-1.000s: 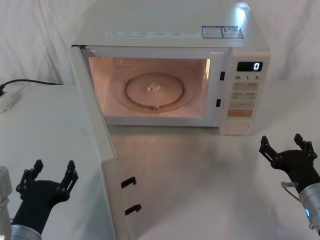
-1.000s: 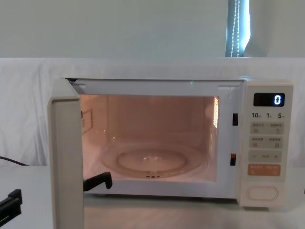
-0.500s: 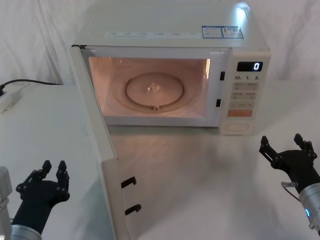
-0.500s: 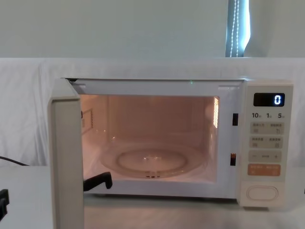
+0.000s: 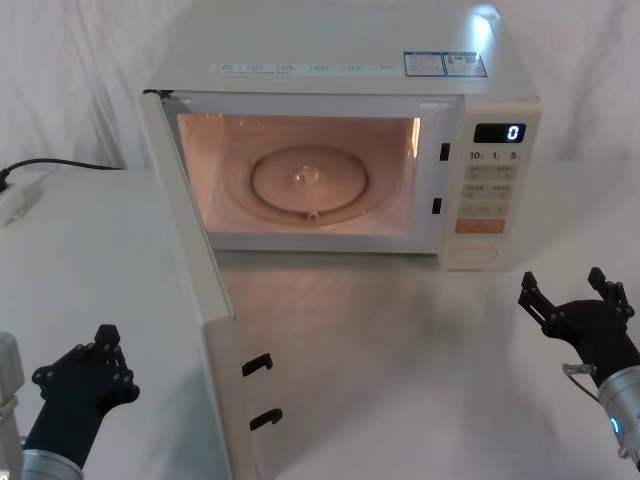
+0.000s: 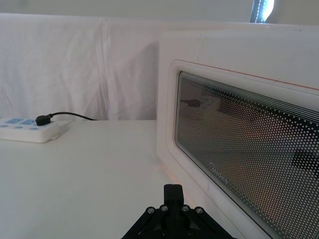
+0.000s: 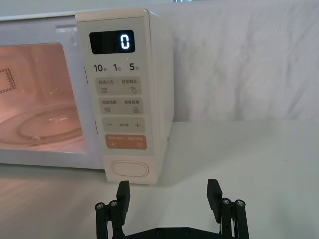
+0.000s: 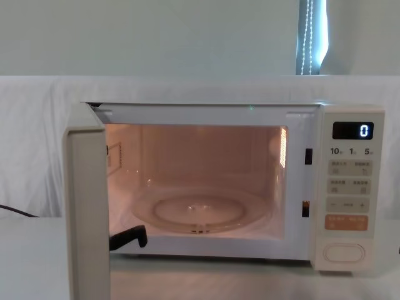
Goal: Press the button to open the microwave door with one hand; close the microwave door with the other hand.
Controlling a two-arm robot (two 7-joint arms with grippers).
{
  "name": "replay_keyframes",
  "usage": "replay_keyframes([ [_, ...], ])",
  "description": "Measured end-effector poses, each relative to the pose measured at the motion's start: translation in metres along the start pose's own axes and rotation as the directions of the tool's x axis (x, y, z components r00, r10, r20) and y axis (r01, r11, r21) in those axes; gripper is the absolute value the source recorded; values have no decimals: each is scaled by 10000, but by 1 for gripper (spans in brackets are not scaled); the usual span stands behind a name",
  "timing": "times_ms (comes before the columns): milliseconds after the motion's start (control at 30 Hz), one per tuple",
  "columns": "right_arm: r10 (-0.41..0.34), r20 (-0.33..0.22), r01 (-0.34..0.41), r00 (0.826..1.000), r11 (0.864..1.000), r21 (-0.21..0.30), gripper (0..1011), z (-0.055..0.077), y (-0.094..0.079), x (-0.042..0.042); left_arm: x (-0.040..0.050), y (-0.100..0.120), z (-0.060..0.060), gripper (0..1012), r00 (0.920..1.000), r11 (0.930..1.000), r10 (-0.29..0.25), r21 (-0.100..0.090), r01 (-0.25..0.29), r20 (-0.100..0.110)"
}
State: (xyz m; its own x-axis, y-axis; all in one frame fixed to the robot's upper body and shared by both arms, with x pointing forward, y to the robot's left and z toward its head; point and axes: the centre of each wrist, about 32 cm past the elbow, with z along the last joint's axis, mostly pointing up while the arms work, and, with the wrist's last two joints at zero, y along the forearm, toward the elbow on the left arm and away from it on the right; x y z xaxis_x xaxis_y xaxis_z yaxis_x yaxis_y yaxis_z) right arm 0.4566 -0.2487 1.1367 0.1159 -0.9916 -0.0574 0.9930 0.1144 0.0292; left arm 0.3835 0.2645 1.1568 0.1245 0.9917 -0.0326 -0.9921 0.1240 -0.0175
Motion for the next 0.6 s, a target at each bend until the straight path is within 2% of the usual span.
replay_keyframes([
  [600, 0, 0, 0, 10000, 10000, 0, 1002, 0, 0, 0, 0, 0, 0, 0, 10000, 10000, 0, -1, 0, 0],
])
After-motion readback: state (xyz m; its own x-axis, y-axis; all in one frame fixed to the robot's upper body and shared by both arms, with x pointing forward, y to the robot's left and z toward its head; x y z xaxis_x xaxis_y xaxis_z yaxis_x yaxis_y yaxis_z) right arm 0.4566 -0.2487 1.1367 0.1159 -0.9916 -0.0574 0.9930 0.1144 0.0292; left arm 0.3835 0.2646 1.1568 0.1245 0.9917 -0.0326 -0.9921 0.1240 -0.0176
